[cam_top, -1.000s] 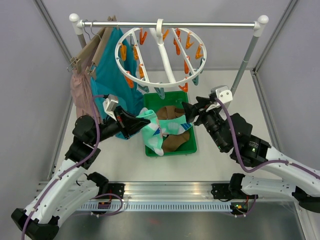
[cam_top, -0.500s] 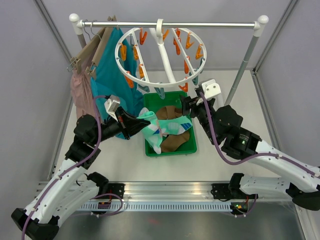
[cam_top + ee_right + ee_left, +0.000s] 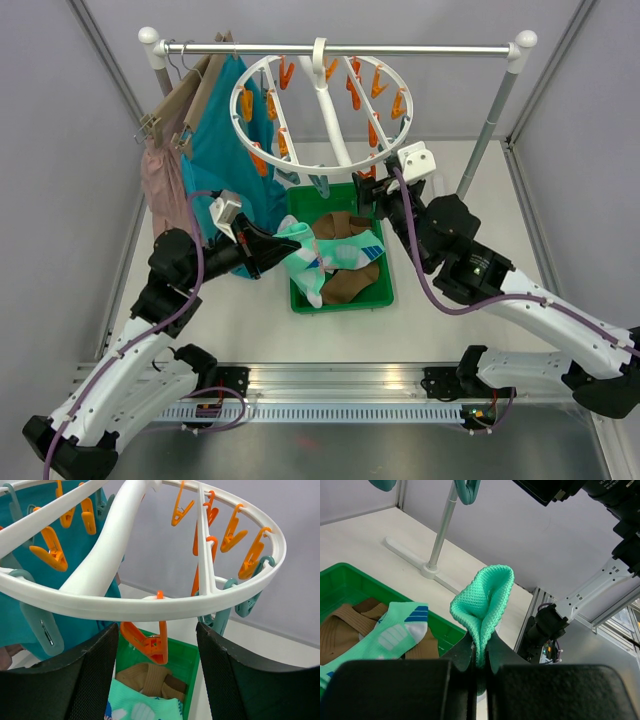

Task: Clip the socks to the hanger
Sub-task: Open the clamp at the hanger.

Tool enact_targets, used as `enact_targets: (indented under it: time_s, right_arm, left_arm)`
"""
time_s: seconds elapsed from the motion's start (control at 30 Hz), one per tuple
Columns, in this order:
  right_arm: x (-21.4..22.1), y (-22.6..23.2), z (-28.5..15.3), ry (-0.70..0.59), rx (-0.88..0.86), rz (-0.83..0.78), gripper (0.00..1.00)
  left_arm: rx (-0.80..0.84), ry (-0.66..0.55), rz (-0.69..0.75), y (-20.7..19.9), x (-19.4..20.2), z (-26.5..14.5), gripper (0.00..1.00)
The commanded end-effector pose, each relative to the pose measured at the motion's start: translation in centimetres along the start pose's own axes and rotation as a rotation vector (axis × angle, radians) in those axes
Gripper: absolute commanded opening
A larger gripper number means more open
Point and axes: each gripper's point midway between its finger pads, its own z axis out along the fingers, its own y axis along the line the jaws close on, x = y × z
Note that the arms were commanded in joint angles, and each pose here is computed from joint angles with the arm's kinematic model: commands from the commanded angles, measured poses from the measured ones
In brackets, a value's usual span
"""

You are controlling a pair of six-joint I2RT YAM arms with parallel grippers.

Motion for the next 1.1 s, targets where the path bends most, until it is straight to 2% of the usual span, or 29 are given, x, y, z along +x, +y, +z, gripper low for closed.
enact_targets:
  time_s: [0.0,0.13,0.23,0.47,0.63,0.8,1.07]
  right_arm:
    - [-2.5,-0.2,0.6,-0.062,-0.002,0.023,0.7]
    - [-2.4,-0.3,0.9,-0.065,0.004,0.026,0.69]
    - [-2.4,-0.5,1.1,-0.064,0.012,0.024,0.65]
    - [-2.1,-0.3,1.4,-0.059,0.014,0.034,0.42]
    - [-2.1,0.1,1.4,-0.048,-0.006,0.067,0.34]
    - [-2.1,1.0,1.1,-0.021,-0.051,0.115,0.21]
    - [-1.5,2.2,0.9,0.011,-0.095,0.212,0.04]
  left_arm:
    - [0.01,-0.041,0.067,-0.5,-1.8,0.1,0.02]
    - [0.011,-0.039,0.066,-0.5,-1.7,0.1,0.02]
    - [0.009,-0.039,0.065,-0.4,-1.7,0.1,0.02]
    - [0.031,-0.042,0.045,-0.5,-1.8,0.8,0.02]
    - [0.05,-0.056,0.037,-0.8,-2.3,1.8,0.02]
    - [0.055,-0.05,0.048,-1.1,-2.7,4.3,0.02]
    - [-0.089,-0.093,0.074,0.5,-3.3,9.2,0.02]
